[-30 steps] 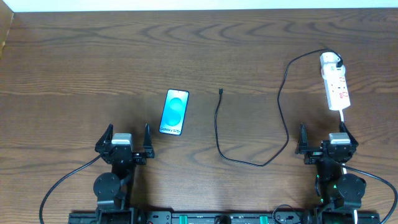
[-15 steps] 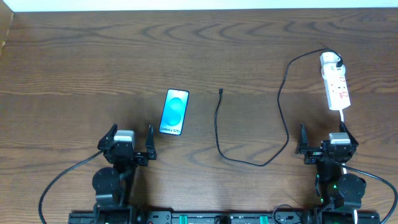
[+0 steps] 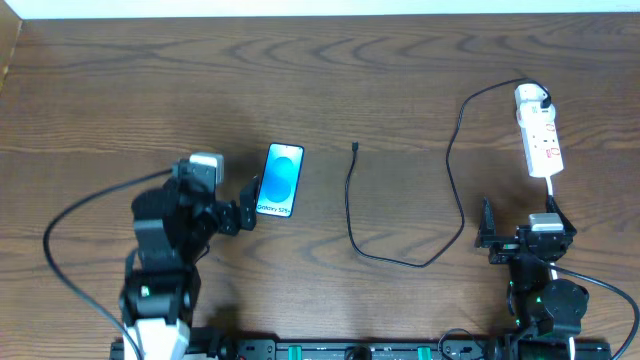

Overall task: Plug charger to phone and switch on socket
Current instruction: 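Move the left gripper over the blue phone and lower onto it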

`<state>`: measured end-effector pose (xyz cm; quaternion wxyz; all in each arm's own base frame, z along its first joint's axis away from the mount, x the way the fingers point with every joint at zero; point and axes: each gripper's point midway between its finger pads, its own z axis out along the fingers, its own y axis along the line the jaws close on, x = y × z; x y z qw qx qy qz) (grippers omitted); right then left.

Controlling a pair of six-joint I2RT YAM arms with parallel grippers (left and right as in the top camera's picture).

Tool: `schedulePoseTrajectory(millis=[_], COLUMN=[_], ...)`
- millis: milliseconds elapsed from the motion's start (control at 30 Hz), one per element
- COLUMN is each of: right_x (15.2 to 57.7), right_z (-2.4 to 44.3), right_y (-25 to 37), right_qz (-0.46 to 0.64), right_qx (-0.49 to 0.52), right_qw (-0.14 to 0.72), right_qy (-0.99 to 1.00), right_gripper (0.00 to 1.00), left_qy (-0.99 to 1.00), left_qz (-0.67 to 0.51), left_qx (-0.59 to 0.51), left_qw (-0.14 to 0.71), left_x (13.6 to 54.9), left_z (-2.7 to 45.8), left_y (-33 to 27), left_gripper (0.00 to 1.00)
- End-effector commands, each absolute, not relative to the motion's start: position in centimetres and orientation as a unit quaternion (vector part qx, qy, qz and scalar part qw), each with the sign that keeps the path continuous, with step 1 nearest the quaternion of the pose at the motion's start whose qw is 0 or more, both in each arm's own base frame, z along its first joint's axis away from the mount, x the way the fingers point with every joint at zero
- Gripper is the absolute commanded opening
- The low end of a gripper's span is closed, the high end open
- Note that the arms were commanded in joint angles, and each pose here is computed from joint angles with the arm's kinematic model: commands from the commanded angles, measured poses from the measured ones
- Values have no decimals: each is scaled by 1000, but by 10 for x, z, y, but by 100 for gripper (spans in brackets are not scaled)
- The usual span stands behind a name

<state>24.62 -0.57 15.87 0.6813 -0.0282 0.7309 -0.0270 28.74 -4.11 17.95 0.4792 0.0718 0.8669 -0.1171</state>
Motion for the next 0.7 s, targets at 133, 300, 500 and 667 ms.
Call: schedulePoseTrajectory(millis=[133,300,500,667], right_x=[246,246,246,246], right_z=[158,158,158,158], right_y=[-8,-8,-8,-8], right_qz=[-26,-26,-26,-26], right_qx=[-21,-21,-21,-21], right_qw=[681,681,681,681], right_qy=[731,731,731,731], right_gripper=[99,99,99,99], left_qy=[897,917,948,968], left_qz=[-136,-144,-113,-80], left_qx=[64,82,107,122], left_qw=[416,362,279,204], left_x=[312,326,341,350], left_z=[201,206,193,176], left_y=[-44,-60,-77,-86], left_gripper=[97,97,98,97])
